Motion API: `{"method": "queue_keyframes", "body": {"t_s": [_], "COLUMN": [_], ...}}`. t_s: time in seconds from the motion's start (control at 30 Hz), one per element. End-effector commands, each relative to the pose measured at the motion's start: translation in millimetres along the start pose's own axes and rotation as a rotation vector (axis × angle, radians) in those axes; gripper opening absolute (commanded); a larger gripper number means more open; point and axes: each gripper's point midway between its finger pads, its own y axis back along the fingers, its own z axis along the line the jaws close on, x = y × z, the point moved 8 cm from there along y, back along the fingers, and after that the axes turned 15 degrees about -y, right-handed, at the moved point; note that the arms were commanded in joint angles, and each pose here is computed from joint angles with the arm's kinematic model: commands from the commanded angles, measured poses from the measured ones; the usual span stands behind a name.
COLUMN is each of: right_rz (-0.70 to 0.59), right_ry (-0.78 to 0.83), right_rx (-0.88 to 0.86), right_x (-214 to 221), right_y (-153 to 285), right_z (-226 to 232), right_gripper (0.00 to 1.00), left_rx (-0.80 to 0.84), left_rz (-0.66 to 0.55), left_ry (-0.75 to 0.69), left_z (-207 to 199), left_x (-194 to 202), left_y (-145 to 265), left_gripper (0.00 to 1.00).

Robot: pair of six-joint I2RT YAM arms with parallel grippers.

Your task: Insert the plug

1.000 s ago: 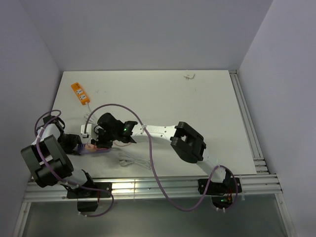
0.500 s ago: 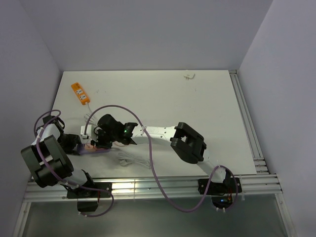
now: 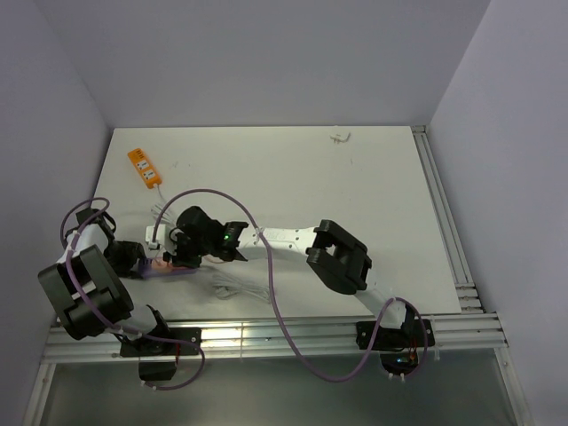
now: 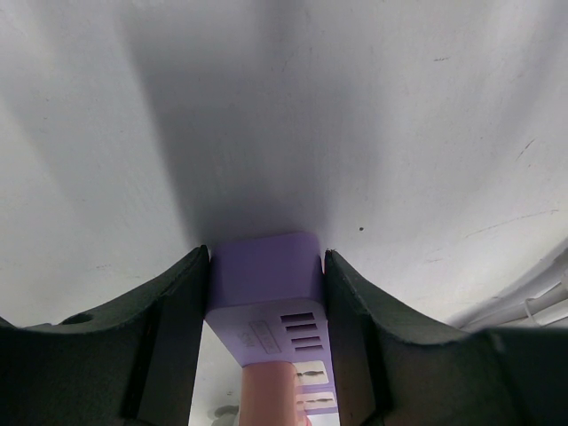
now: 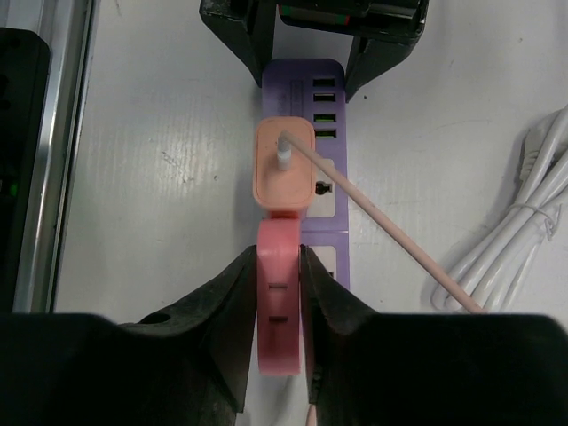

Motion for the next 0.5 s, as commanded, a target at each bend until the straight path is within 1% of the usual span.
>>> {"method": "queue_keyframes", "body": {"t_s": [0.0, 0.03, 0.1, 0.13, 0.2, 0.23, 0.27, 0.33, 0.37, 0.47], "right_rz": [-0.001, -0.019, -0.030, -0.037, -0.045, -0.046, -0.081, -0.086, -0.101, -0.127], "right_ry": [-0.016, -0.019, -0.025, -0.028, -0.035, -0.038, -0.030, -0.033, -0.035, -0.039], "right_rx": [-0.020, -0.020, -0.018, -0.018, -0.012, -0.006, -0.005, -0.010, -0.010, -0.009], "right_x": [8, 3, 3, 3, 0, 0, -8, -8, -13, -19], "right_y": [-5, -2, 0, 1, 6, 7, 9, 11, 14, 21], "right_z": [11, 11, 10, 11, 11, 10, 10, 12, 12, 14], "right_gripper": [0.36, 0.39, 0.46, 0.48, 0.51, 0.53, 0.54, 0.56, 0.56, 0.59], "left_rx": [0.017, 0.019, 0.026, 0.027, 0.025, 0.018, 0.020, 0.020, 0.023, 0.035], "left_rz": [0.035, 0.029, 0.013, 0.010, -0.005, -0.005, -0.010, -0.009, -0.014, -0.030], "left_ry": [-0.007, -0.007, -0.005, -0.005, 0.001, 0.002, 0.004, 0.004, 0.011, 0.015], "left_z": [3, 3, 3, 3, 3, 5, 5, 5, 5, 5], "left_x": [9, 8, 7, 7, 5, 6, 6, 6, 6, 5], "left_y": [-4, -3, 1, 2, 5, 5, 7, 10, 12, 18], "left_gripper": [0.07, 0.17, 0.25, 0.35, 0.43, 0.51, 0.53, 0.60, 0.61, 0.68]}}
